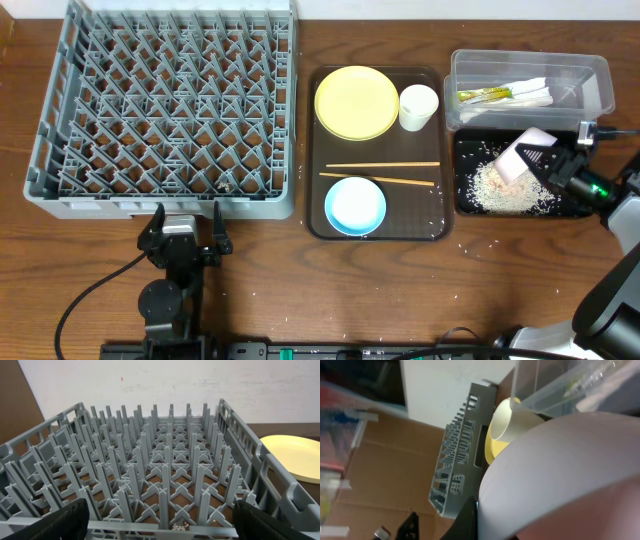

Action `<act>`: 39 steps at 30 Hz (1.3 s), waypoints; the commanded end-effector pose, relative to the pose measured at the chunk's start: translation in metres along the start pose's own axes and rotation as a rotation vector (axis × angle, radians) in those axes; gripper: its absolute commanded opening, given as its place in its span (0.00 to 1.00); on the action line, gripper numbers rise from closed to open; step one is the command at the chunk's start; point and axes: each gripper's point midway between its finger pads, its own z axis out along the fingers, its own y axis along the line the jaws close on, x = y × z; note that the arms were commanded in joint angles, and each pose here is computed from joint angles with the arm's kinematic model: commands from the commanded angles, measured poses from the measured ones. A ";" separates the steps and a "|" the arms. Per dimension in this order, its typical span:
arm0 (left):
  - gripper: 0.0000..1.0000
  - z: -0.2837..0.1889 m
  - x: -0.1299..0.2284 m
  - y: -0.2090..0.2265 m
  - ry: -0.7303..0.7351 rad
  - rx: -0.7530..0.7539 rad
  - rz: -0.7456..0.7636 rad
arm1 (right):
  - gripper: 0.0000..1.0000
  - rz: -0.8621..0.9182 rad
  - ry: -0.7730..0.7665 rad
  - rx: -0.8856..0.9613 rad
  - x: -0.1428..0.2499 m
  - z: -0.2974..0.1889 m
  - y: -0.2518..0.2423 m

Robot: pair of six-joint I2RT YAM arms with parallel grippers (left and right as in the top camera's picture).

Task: Sort waste into correct bins and load items into the dishwasher
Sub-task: 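Tip the pink bowl over the black tray to dump the rice, then return the pink bowl to the brown tray and release it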

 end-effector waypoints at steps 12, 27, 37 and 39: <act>0.93 0.001 0.015 -0.005 0.043 0.024 0.005 | 0.02 -0.290 0.049 0.238 0.047 0.052 0.125; 0.93 0.001 0.015 -0.005 0.043 0.024 0.005 | 0.01 -0.474 0.438 0.807 0.151 0.099 0.092; 0.93 0.001 0.015 -0.005 0.043 0.024 0.005 | 0.01 -0.388 0.706 0.894 0.201 0.119 0.034; 0.93 0.001 0.015 -0.005 0.043 0.024 0.005 | 0.01 -0.385 0.740 0.907 0.209 0.122 0.027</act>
